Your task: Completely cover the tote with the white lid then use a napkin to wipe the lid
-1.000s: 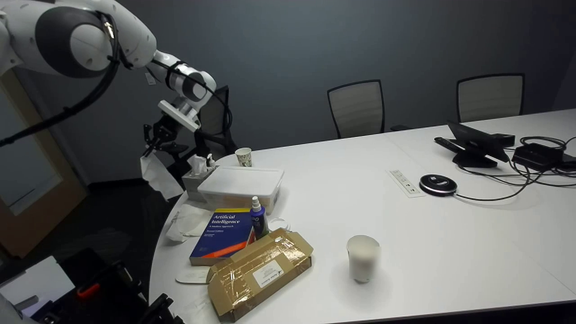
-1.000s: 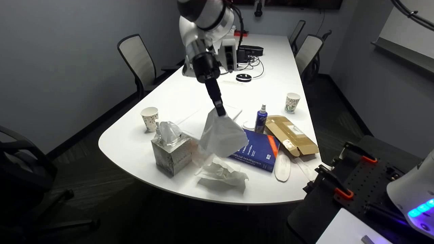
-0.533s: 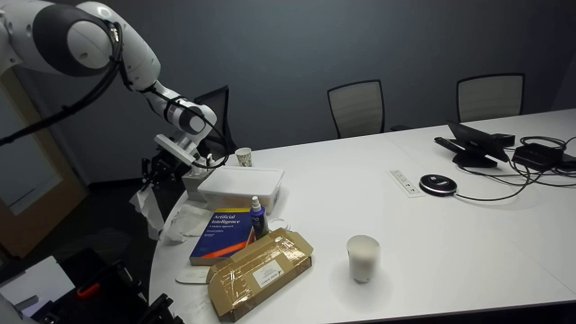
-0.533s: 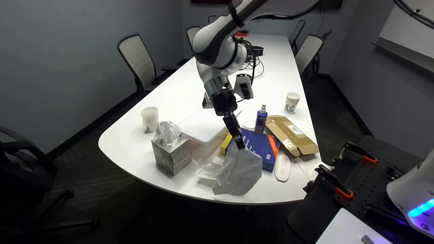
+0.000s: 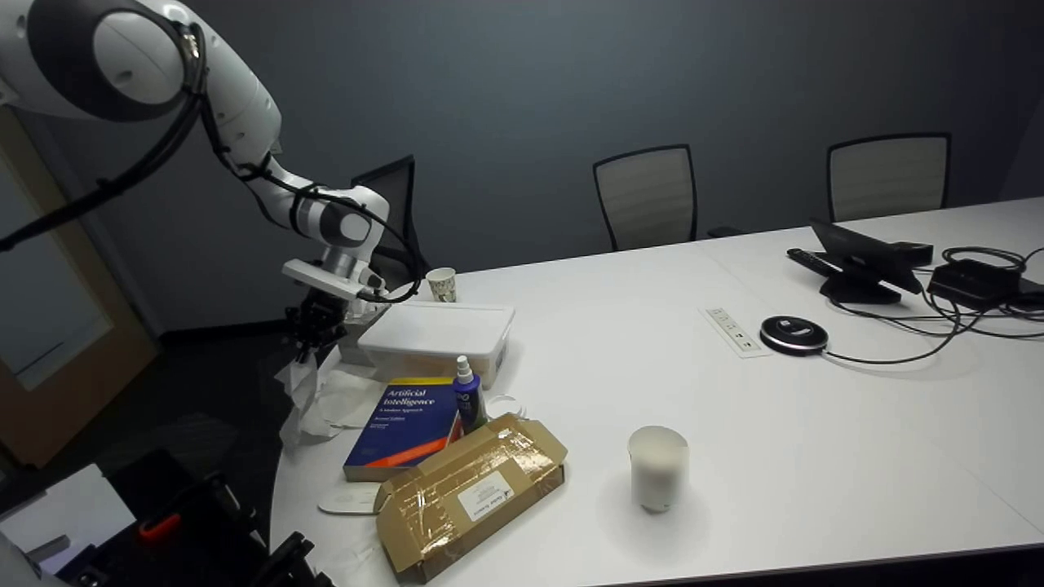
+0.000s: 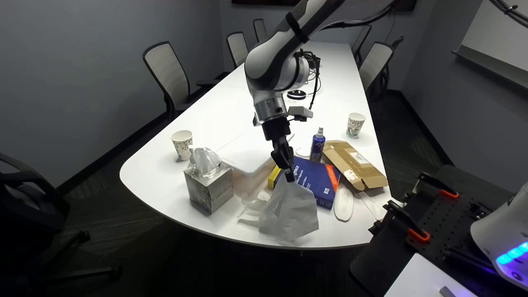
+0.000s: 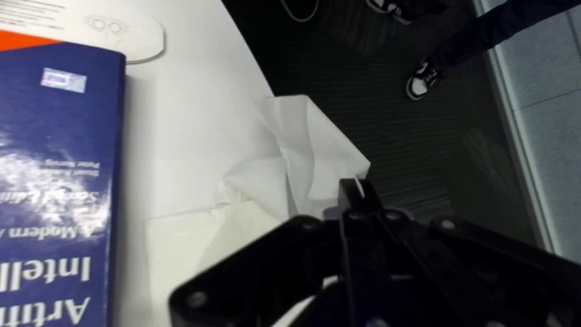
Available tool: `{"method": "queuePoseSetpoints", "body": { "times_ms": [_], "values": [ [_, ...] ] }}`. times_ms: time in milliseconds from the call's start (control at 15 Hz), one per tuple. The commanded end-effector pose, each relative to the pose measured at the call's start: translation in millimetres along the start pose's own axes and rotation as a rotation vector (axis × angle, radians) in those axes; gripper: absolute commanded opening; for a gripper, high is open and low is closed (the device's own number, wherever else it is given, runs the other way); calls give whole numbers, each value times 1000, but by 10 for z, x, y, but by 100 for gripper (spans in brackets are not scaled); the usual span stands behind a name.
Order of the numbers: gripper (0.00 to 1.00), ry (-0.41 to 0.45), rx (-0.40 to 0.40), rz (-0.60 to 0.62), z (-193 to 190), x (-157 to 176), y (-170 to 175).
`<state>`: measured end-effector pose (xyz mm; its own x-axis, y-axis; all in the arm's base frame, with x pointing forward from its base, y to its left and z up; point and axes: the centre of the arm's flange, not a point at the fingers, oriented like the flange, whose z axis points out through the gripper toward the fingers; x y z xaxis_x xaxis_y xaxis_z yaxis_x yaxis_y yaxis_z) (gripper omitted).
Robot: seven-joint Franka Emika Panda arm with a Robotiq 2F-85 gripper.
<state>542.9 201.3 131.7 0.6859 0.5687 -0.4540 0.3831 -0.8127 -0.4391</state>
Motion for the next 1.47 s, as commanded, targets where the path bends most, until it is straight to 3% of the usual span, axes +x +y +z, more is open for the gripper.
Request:
{"method": "queuePoseSetpoints", "body": {
  "times_ms": [0,67,200,467,867,1000,1400],
  "values": [
    [0,54,-157,104,-80,-187,-109],
    [0,67,-197,131,-99,-184,-109],
    [27,89,-240,161,-109,-173,-129],
    [56,121,-320,211,-179,-168,-236],
    [99,181,-501,322,-584,-298,-481],
    [100,210,-552,340,-781,-356,-614],
    [100,286,-528,310,-1204,-564,-936]
  ]
}}
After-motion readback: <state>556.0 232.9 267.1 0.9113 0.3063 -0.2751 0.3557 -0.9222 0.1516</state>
